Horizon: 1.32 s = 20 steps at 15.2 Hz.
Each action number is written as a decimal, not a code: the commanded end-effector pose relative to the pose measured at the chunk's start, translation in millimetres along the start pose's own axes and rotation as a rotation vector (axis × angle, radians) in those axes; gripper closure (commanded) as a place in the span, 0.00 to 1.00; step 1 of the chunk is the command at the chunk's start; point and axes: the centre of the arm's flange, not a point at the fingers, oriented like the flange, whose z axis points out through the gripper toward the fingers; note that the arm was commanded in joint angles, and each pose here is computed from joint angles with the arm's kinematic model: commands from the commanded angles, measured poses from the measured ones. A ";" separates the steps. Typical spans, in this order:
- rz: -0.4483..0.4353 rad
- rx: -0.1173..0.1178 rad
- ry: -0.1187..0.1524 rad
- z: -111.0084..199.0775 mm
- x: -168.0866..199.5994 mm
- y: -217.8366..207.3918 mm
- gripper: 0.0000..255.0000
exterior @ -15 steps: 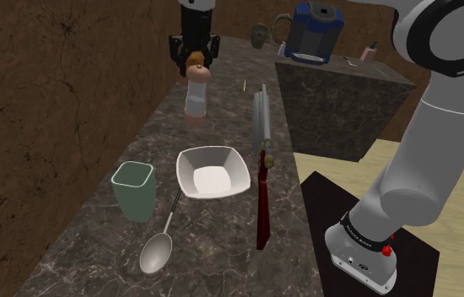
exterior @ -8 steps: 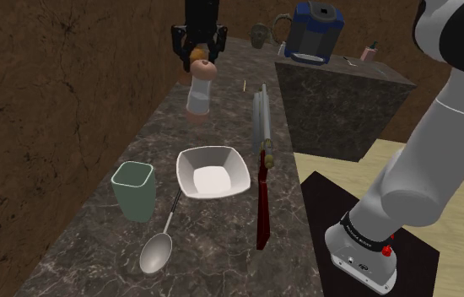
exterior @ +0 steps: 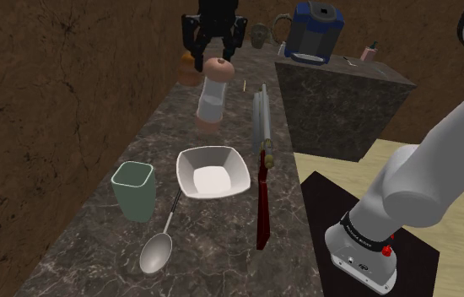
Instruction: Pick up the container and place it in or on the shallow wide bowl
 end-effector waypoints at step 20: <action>0.000 0.000 0.000 86.2 -33.8 -8.6 1.00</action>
